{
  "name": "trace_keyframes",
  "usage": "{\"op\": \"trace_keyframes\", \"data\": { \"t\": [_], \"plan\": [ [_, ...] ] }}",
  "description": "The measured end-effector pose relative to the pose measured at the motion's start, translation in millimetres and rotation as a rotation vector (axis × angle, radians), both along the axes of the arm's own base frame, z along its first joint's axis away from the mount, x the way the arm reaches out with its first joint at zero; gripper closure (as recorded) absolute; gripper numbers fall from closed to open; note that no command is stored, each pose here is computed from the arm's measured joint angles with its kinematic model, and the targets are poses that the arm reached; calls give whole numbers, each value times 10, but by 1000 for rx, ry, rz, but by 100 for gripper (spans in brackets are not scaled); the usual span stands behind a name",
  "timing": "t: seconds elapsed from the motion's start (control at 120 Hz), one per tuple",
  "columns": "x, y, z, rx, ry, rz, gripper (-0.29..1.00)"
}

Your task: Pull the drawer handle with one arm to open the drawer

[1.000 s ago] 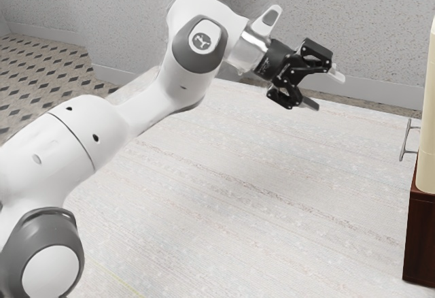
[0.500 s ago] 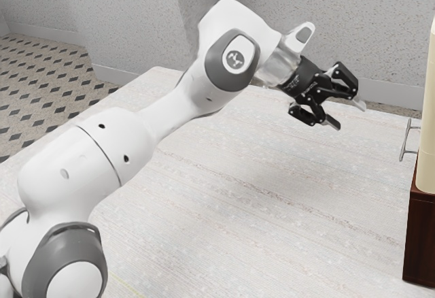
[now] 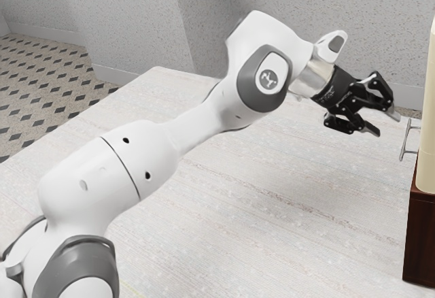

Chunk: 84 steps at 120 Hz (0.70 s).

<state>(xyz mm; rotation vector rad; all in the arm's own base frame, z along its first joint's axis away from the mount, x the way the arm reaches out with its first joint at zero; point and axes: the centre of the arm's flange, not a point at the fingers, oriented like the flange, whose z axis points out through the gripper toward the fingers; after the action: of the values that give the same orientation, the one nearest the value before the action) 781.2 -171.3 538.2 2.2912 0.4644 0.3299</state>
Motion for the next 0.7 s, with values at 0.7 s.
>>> {"op": "trace_keyframes", "data": {
  "t": [0.7],
  "plan": [
    [-79,-255,-165,-46,77,-37,49]
  ]
}}
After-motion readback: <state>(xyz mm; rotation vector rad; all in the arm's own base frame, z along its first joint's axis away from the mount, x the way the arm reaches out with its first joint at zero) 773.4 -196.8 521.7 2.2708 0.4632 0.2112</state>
